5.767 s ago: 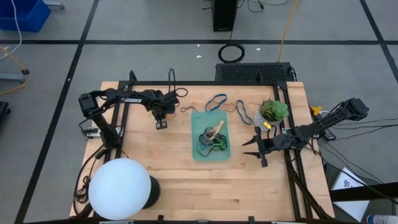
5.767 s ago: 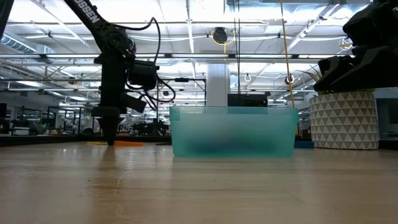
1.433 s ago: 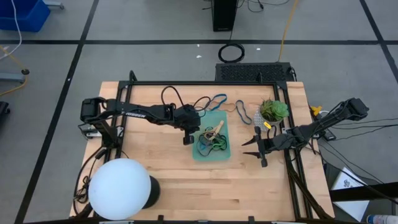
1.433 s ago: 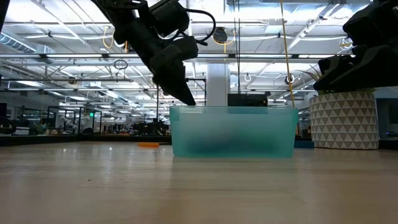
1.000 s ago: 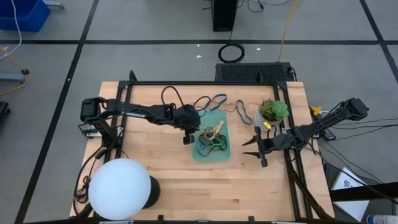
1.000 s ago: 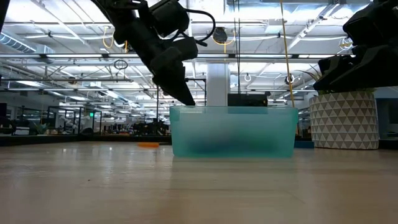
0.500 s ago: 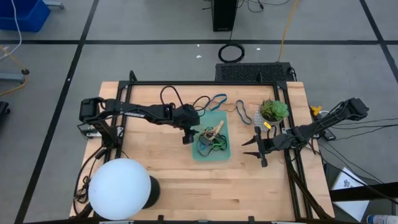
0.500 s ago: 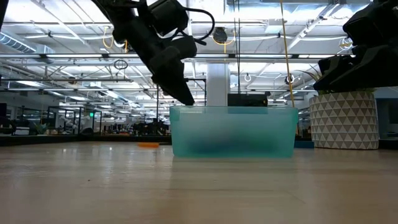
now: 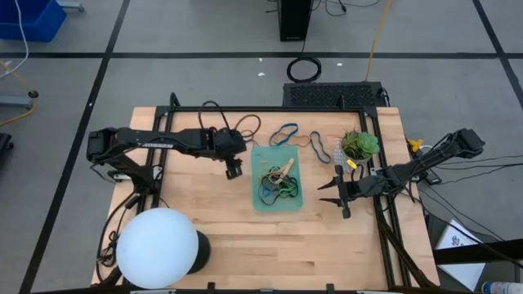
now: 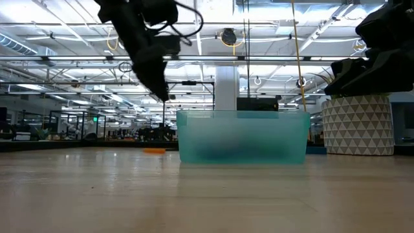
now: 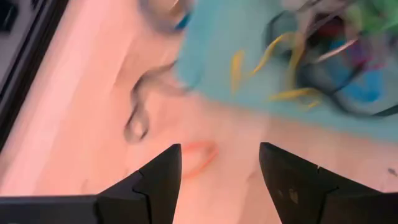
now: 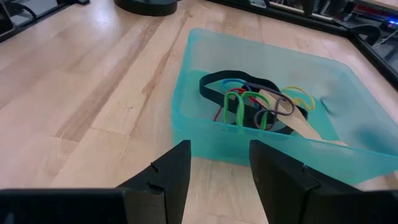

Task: Pick and place rubber bands into bin
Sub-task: Put the orange rubber band into the green bin

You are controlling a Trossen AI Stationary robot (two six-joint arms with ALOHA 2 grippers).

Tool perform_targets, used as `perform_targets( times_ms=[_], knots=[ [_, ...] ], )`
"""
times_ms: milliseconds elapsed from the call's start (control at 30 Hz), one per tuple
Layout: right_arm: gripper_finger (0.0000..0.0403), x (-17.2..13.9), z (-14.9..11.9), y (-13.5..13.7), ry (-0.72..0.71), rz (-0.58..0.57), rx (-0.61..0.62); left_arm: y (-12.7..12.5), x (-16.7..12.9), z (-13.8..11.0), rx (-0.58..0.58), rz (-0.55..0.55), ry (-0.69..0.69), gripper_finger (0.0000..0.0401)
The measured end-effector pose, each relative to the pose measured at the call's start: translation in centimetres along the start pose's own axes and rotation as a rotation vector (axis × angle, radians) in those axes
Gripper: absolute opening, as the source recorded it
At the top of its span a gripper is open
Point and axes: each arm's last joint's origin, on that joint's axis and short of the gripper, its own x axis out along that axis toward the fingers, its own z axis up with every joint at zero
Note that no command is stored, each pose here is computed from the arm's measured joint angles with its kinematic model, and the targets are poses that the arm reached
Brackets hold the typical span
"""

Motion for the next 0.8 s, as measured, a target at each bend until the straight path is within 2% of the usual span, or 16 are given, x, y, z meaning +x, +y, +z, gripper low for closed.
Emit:
perform_targets(
  times_ms=[133,333,567,800],
  knots=[
    [0.0157,0.0,0.0,0.0,0.002,0.001,-0.004,1.4,0.3,-0.8,-0.071,0.041,0.091,0.0223],
    [0.0157,0.0,0.0,0.0,0.003,0.001,-0.004,2.6,2.1,-0.9,-0.098,0.053,0.135,0.0223],
    [0.0157,0.0,0.0,0.0,0.004,0.001,-0.004,2.5,4.6,-0.9,0.075,0.027,0.165,0.0223],
    [0.0157,0.0,0.0,0.0,0.004,0.002,-0.004,2.2,7.2,-1.1,0.098,0.01,0.198,0.0223]
  ],
)
